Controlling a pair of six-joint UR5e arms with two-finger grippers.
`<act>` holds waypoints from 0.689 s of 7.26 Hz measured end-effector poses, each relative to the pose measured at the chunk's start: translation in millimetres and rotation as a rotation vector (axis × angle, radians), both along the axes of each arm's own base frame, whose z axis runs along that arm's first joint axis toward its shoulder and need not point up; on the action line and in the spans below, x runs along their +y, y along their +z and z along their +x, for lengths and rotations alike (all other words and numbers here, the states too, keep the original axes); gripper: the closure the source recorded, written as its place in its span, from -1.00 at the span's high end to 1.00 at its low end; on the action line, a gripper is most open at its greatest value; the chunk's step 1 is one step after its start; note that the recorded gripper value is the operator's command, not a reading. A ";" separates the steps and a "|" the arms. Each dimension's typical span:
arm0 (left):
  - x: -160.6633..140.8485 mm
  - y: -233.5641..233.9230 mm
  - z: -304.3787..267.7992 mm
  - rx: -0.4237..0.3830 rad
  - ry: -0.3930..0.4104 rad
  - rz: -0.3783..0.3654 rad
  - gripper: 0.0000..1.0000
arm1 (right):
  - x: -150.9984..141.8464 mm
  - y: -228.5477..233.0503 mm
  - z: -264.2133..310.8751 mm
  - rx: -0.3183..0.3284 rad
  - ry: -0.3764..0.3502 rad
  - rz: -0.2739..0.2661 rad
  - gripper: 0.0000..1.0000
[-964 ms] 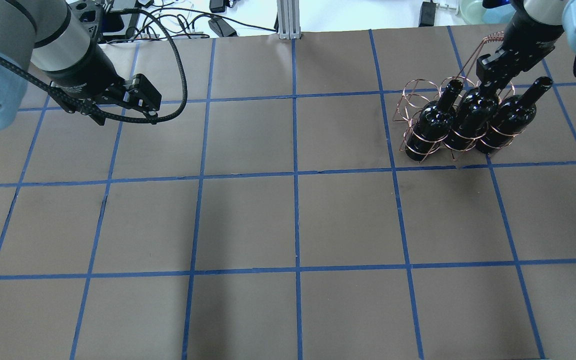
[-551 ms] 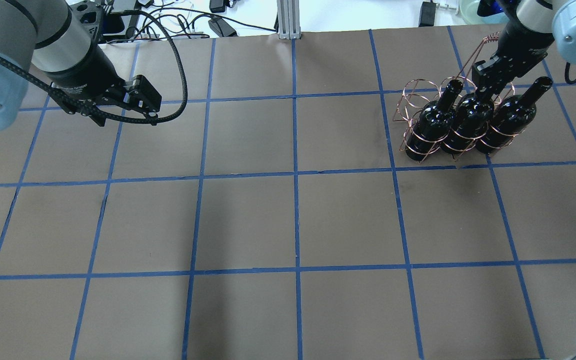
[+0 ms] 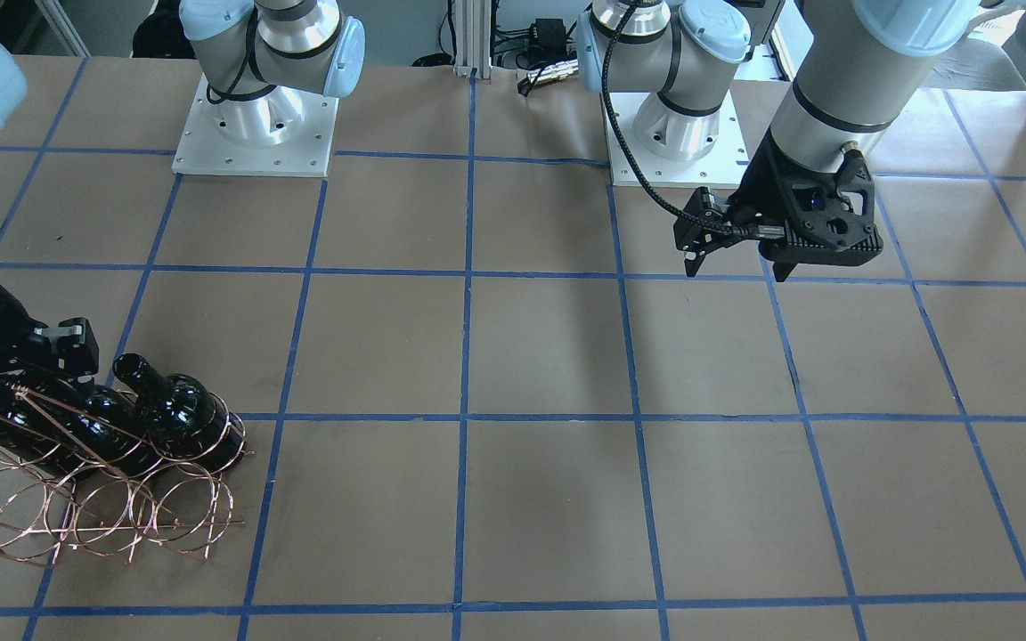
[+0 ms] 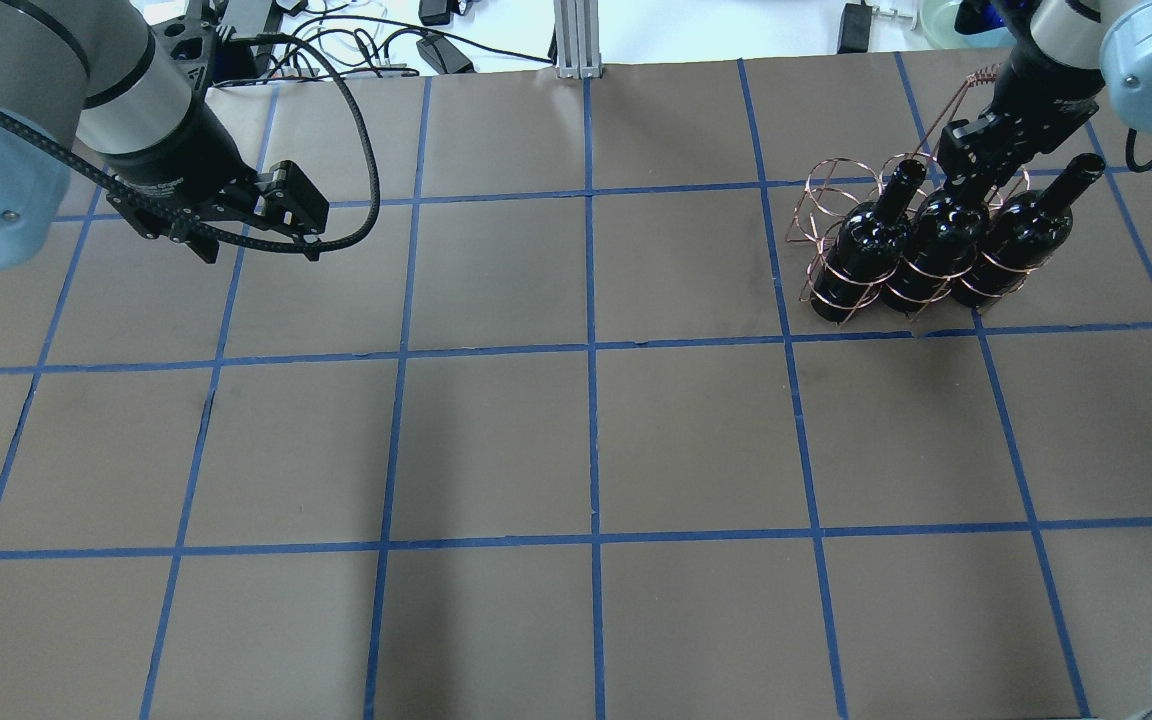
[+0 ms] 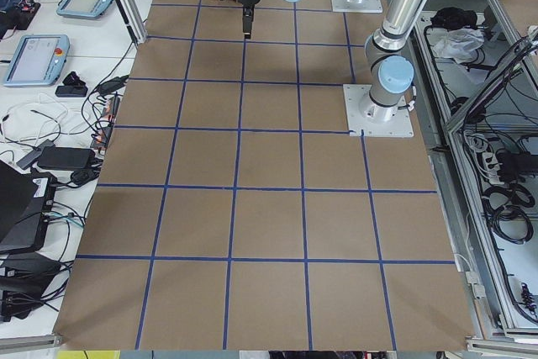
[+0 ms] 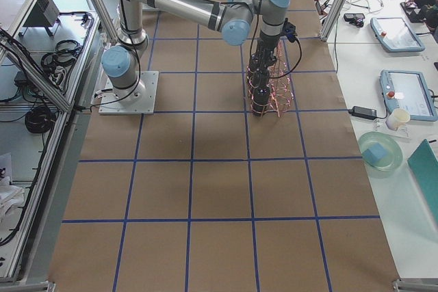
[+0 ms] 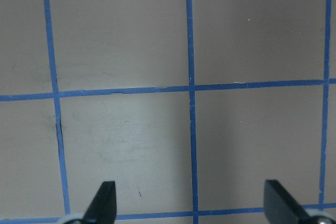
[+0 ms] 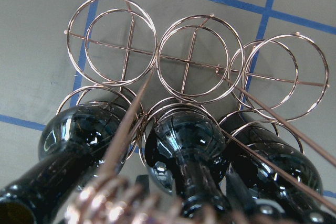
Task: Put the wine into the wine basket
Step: 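Open the right gripper and raise it off the bottle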
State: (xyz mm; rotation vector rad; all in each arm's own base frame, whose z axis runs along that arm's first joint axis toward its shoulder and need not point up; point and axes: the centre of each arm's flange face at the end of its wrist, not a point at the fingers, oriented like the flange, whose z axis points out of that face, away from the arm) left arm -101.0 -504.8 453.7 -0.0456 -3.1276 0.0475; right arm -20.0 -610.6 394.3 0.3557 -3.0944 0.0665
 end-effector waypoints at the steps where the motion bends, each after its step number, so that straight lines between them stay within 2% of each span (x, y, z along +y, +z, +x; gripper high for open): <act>1: 0.3 -4.2 0.0 0.001 0.000 0.007 1.00 | 0.1 15.6 2.2 0.006 -0.046 -0.032 1.00; 2: 0.5 -5.5 0.0 0.001 0.000 0.009 1.00 | 6.5 41.9 9.4 0.009 -0.076 -0.051 1.00; 3: 0.4 -5.6 0.0 0.000 0.000 0.008 1.00 | 21.7 72.9 25.5 0.004 -0.114 -0.045 1.00; 5: 0.1 -5.3 0.1 -0.001 -0.002 0.006 1.00 | 63.7 122.6 83.7 0.001 -0.197 -0.034 1.00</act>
